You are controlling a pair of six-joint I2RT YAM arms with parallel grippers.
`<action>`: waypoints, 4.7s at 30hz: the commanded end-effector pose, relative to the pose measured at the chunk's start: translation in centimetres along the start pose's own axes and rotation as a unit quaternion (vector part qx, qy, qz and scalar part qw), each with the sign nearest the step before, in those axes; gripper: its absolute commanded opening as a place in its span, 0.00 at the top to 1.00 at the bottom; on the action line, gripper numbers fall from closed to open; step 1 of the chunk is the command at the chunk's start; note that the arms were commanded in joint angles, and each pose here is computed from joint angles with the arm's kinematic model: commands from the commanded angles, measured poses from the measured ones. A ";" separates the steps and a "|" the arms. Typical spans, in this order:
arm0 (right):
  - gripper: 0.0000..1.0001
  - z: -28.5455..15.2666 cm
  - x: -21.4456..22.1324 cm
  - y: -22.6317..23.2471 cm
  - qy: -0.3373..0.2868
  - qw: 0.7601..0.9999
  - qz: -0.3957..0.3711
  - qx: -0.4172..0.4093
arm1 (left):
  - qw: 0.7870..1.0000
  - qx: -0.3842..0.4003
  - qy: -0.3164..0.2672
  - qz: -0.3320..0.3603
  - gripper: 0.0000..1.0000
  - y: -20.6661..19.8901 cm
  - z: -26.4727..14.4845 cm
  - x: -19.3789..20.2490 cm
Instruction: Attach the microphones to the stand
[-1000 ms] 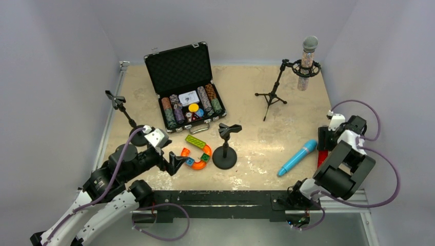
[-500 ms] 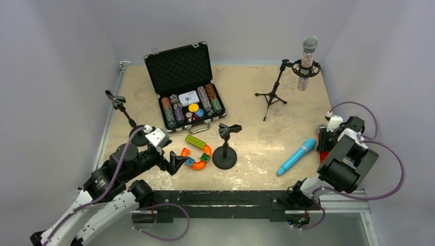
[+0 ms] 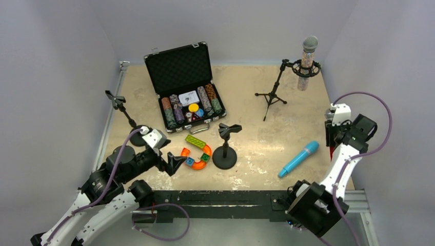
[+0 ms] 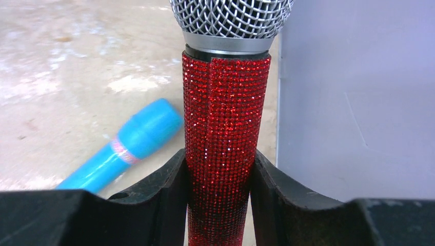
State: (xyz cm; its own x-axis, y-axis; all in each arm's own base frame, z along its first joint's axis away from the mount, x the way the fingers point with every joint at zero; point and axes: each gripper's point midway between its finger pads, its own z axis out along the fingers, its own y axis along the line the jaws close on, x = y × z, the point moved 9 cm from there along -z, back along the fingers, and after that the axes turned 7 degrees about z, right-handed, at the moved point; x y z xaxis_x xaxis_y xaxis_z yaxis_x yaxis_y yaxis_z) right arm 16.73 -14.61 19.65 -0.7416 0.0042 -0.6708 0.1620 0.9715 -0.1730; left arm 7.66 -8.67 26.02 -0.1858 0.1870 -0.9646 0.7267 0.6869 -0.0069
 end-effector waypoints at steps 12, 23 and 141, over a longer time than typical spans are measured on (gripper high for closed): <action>1.00 -5.1 2.9 8.0 -0.033 0.924 -0.171 -0.341 | 0.991 0.067 -0.049 -0.105 0.01 -1.9 0.3 -0.8; 1.00 -8.6 2.0 13.3 -0.117 0.833 -0.229 -0.490 | 0.968 0.125 -0.067 -0.207 0.01 -3.4 1.3 -3.1; 1.00 -15.2 -7.5 19.8 -0.125 0.697 -0.139 -0.692 | 0.924 0.243 -0.231 -0.186 1.00 -10.8 17.2 -22.4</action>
State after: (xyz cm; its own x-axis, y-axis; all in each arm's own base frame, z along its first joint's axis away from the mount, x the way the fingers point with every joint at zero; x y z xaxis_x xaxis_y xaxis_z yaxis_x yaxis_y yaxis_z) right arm 15.73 7.99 32.18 -0.4696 -0.0786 -0.8794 -0.8698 0.2118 0.4455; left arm 16.62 -33.60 39.32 -0.3432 -0.3119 -0.8860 0.8493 0.2996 -0.4345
